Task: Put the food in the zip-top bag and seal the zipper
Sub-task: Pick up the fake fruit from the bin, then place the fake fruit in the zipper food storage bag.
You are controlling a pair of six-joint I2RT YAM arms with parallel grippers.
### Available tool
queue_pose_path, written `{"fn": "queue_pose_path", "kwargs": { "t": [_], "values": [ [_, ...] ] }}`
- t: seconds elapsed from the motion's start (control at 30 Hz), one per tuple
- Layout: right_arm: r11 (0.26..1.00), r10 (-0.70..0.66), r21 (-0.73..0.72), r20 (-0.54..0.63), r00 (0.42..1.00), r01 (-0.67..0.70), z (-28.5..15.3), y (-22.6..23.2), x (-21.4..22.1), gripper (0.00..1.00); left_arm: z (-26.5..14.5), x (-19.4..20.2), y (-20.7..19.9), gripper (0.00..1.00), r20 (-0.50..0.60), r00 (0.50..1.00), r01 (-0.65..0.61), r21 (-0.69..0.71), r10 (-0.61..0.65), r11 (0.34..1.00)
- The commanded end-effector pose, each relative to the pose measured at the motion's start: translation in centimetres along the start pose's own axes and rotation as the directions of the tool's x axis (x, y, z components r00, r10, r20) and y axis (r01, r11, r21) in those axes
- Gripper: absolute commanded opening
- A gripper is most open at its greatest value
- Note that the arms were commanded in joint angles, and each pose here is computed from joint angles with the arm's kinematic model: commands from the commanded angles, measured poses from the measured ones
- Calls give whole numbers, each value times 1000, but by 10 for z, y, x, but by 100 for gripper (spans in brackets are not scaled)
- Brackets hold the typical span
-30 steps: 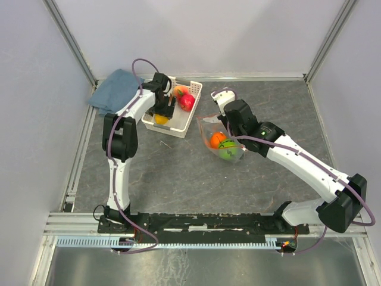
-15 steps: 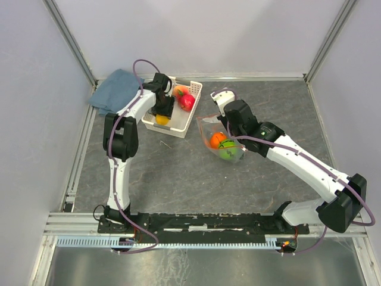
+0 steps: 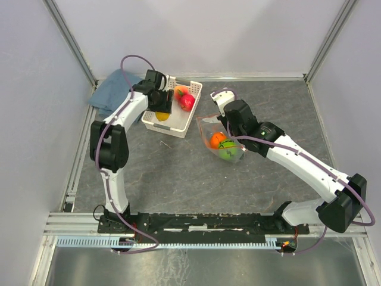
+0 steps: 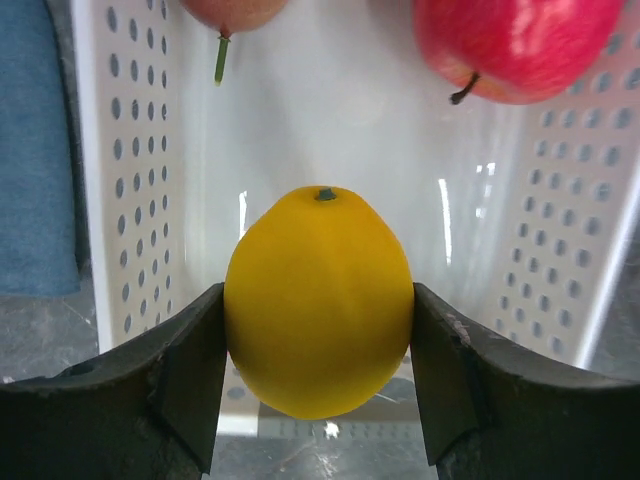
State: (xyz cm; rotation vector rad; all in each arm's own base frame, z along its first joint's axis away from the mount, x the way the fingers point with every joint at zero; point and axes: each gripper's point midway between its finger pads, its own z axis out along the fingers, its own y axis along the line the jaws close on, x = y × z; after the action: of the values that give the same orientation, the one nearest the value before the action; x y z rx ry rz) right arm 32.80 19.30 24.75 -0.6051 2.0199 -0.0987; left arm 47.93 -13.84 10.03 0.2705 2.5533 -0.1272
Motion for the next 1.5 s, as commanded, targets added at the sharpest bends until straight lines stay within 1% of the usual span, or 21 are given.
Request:
{"fn": "queue_pose_path", "kwargs": {
  "t": [0.0,0.17,0.33,0.43,0.63,0.73,0.83,1.0,1.13,1.2,1.23,1.3,1.47],
  "values": [
    [999,31,17,41,999,-32,0,-4,-12,1,-57,-43,-18,44,209,973,80,88,-97,993],
    [999,33,13,38,999,-34,0,-3,-11,1,-94,-39,-39,43,295,947,72,180,-124,981],
    [999,36,12,42,998,-37,-1,-4,-12,1,-144,-40,-67,42,457,878,16,275,-145,961],
    [999,34,12,38,999,-35,0,-3,-11,1,-174,-38,-84,42,538,830,-40,318,-146,947],
    [999,37,9,41,998,-37,-4,-5,-12,1,-236,-23,-123,43,678,731,-225,355,-84,907],
    [999,40,-1,46,998,-40,-5,-4,-13,1,-257,-8,-145,43,732,679,-331,374,-57,866],
    [999,43,-13,48,998,-42,-5,-2,-14,1,-280,3,-165,43,792,609,-436,384,-48,814],
    [999,46,-22,51,998,-45,-7,0,-14,1,-307,22,-195,43,875,484,-599,347,-18,722],
    [998,49,-37,53,997,-47,-7,2,-15,1,-310,33,-215,42,917,399,-690,289,16,664],
    [998,51,-41,54,997,-49,-7,3,-15,1,-311,35,-224,42,937,348,-727,246,35,641],
    [998,50,-42,53,997,-48,-7,3,-15,1,-311,36,-227,42,948,312,-748,209,57,630],
    [998,51,-46,55,997,-48,-7,4,-15,1,-308,35,-233,42,961,266,-771,161,82,616],
    [998,51,-50,55,997,-49,-8,3,-15,1,-295,33,-245,43,974,172,-816,57,148,575]
  ]
}}
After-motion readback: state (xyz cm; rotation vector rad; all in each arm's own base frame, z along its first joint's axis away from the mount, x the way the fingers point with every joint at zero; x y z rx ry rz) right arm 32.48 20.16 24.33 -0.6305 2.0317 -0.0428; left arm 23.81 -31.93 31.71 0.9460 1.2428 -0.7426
